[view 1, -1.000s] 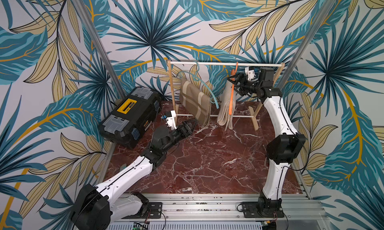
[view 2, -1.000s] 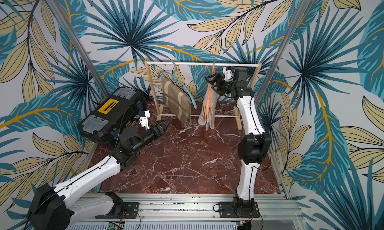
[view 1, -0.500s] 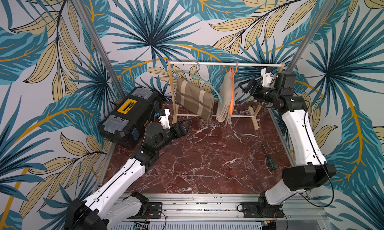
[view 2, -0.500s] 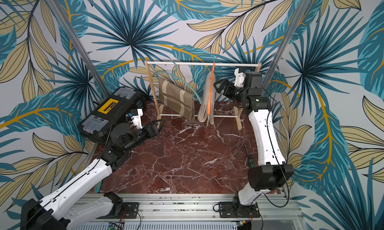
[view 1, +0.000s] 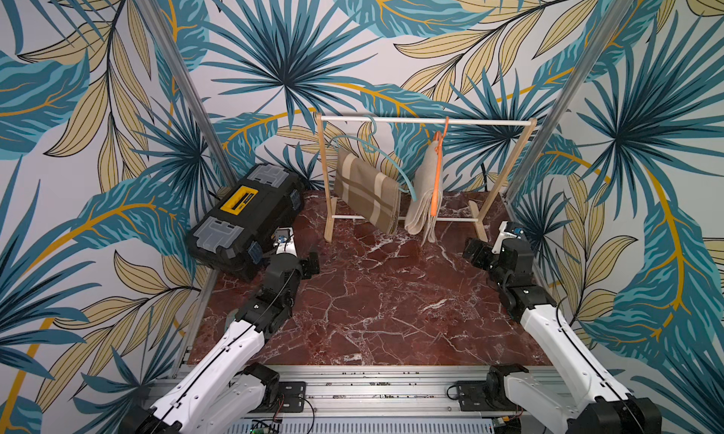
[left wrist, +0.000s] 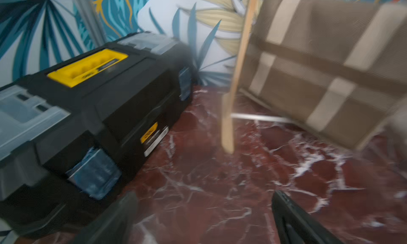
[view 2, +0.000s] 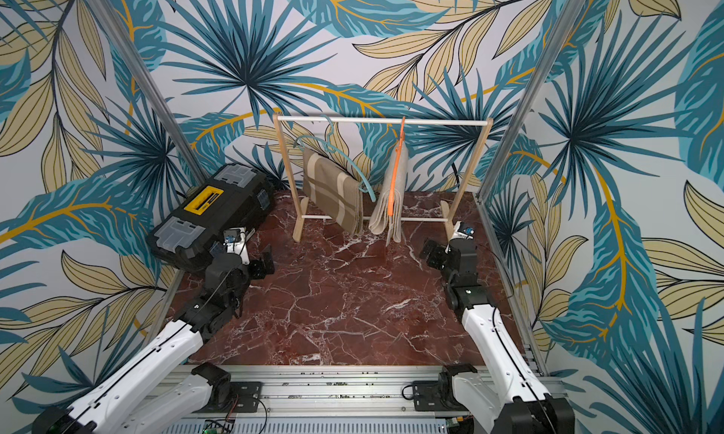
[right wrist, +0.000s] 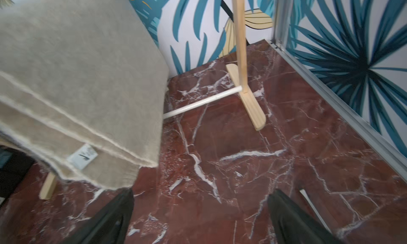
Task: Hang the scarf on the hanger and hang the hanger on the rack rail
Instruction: Reset both arms
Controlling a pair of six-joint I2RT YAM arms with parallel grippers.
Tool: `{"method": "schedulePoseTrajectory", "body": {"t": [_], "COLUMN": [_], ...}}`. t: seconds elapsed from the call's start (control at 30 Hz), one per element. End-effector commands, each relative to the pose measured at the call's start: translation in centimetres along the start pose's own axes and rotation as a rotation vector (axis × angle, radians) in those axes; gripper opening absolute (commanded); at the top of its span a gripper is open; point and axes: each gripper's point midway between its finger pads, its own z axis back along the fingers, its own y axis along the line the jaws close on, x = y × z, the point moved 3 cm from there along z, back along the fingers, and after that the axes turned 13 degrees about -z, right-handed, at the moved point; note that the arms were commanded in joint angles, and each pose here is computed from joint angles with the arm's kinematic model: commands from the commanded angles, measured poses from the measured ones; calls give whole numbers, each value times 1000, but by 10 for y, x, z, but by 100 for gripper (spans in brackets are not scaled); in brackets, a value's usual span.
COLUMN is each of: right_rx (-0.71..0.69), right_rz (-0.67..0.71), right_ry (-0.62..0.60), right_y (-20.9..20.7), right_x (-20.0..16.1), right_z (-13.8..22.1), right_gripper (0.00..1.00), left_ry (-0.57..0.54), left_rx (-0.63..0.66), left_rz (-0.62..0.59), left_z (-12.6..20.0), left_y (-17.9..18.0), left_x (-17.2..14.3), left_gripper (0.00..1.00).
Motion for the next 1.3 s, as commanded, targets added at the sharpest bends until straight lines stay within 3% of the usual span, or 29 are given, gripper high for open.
{"method": "schedulePoseTrajectory", "body": {"t": [0.0,0.1,0.23,0.4,0.53,0.67,0.87,1.07,1.27], "right_rx": [-44,-104,-153,-183,-167,-151,-66,-49,60], "right_rz": [-38,-1,47,130,156,143,268,260,290], "right_ry": [-161,-173,-229,-279,-345,-448,-441,-425,-428], "right_y": [-4,-17,-34,-51,-67,-79,-64,-67,-64], "right_x": [23,14,9,3,-8,-9,-10,-13,-24], "right_z": [-6,-17,-25,-34,-34,-30,-47,-52,-43], "right_gripper": [99,99,99,99,99,99,99,99,99], "left_ry": [-53,-92,-138,-122,-100,-173,-167,-163,-165], "left_rx": [139,193,167,164,98,103,100,98,98], "left_rz": [-126,-125,-26,-23,-43,-45,-49,-50,-50], "left_z": [-19,-35,-62,-92,-98,-96,-98,-98,-98], "left_y": [24,38,47,51,41,39,38,38,38], "left_x": [-14,-24,-28,-51,-60,-62,-61,-62,-61], "left_gripper": [100,100,100,100,100,100,100,100,100]}}
